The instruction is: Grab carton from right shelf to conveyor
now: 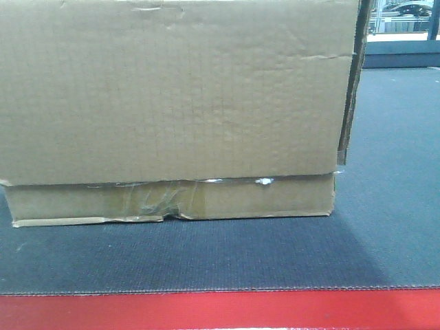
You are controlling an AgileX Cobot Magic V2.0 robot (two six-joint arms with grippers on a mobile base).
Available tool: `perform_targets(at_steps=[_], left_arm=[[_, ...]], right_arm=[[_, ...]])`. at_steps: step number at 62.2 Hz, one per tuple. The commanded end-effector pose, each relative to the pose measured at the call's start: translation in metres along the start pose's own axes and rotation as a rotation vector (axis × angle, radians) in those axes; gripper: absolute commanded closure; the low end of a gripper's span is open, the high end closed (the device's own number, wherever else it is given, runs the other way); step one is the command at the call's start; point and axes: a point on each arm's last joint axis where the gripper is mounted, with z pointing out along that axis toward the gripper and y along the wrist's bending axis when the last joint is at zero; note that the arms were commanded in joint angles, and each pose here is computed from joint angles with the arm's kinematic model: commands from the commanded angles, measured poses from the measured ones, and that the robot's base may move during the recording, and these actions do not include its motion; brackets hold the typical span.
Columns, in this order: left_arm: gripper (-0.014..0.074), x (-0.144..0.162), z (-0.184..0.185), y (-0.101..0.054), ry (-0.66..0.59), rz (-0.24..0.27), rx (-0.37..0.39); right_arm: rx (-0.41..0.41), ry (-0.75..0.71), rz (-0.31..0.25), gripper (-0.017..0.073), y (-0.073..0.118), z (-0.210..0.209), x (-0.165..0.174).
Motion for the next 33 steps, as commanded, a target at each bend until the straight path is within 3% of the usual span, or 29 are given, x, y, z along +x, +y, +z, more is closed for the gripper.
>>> perform_targets(at_steps=[1,33], left_arm=[[0.0599,-0.0031,-0.0006,0.0002,-0.029,-0.003,-0.002],[0.0599,-0.0031,-0.0006,0.0002,-0.029,-0.003,-0.002]], right_arm=[[0.006,-0.036,0.001,0.0629,-0.0004,-0.0005,-0.0031],[0.006,-0.036,0.001,0.0629,-0.0004,-0.0005,-0.0031]])
